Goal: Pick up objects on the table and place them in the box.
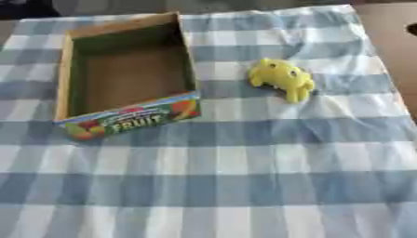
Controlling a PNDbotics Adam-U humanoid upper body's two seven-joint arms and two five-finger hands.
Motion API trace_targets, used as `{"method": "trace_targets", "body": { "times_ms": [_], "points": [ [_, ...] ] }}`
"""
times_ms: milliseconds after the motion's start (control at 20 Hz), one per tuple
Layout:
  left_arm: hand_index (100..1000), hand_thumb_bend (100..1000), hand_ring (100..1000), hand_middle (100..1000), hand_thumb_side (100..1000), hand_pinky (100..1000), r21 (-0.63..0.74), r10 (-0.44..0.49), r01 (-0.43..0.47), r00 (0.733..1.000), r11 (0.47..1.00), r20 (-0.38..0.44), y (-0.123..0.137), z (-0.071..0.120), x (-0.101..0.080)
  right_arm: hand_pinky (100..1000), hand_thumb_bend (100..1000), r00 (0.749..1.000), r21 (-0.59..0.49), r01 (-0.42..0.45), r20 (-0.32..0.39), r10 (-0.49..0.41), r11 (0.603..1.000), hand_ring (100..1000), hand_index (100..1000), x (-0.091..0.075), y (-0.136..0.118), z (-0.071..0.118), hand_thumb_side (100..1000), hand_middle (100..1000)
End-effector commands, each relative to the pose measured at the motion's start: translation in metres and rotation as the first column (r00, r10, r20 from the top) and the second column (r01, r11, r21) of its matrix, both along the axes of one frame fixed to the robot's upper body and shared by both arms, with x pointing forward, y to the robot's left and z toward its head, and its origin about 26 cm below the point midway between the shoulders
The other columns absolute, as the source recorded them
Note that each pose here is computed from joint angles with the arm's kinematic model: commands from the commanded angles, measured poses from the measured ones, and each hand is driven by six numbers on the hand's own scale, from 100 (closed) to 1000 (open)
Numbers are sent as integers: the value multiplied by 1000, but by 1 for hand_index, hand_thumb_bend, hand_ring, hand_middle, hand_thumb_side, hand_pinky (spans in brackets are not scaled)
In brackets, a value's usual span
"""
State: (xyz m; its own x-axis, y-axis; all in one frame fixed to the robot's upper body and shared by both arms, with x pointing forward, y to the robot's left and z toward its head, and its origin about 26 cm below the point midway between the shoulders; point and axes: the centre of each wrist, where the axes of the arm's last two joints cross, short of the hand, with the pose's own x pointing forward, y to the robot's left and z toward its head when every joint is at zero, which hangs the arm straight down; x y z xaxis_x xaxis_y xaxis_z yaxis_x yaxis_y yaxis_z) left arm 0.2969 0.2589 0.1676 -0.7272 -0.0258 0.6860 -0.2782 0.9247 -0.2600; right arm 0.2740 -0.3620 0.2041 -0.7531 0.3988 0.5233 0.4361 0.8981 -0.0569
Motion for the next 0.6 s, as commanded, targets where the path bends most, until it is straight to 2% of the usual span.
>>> {"method": "trace_targets", "body": {
  "times_ms": [50, 200, 350, 500, 600],
  "points": [
    [886, 100, 599, 617, 693, 675, 8, 3, -3, 1000, 1000, 23, 1, 6, -3, 719, 100, 999, -48, 6, 32, -4, 999, 615, 745, -3, -1, 13, 600, 508],
    [886, 100, 599, 617, 693, 675, 10, 3, -3, 1000, 1000, 22, 2, 6, -3, 722, 100, 999, -88, 40, 26, -38, 995, 622, 750, -3, -4, 18, 626, 510],
    [886, 100, 599, 617, 693, 675, 13, 2, -2, 1000, 1000, 21, 2, 6, -3, 729, 100, 993, -185, 121, 13, -121, 975, 647, 765, -4, -7, 29, 684, 524],
    [886, 100, 599, 617, 692, 674, 17, 0, -1, 1000, 1000, 18, 2, 6, -3, 736, 100, 974, -343, 207, -13, -225, 916, 668, 779, -2, -6, 47, 735, 541],
    [886, 100, 599, 617, 692, 675, 20, -2, 2, 1000, 1000, 15, 2, 6, -3, 748, 100, 956, -445, 251, -23, -292, 859, 692, 799, -1, -3, 59, 791, 568]
  ]
}}
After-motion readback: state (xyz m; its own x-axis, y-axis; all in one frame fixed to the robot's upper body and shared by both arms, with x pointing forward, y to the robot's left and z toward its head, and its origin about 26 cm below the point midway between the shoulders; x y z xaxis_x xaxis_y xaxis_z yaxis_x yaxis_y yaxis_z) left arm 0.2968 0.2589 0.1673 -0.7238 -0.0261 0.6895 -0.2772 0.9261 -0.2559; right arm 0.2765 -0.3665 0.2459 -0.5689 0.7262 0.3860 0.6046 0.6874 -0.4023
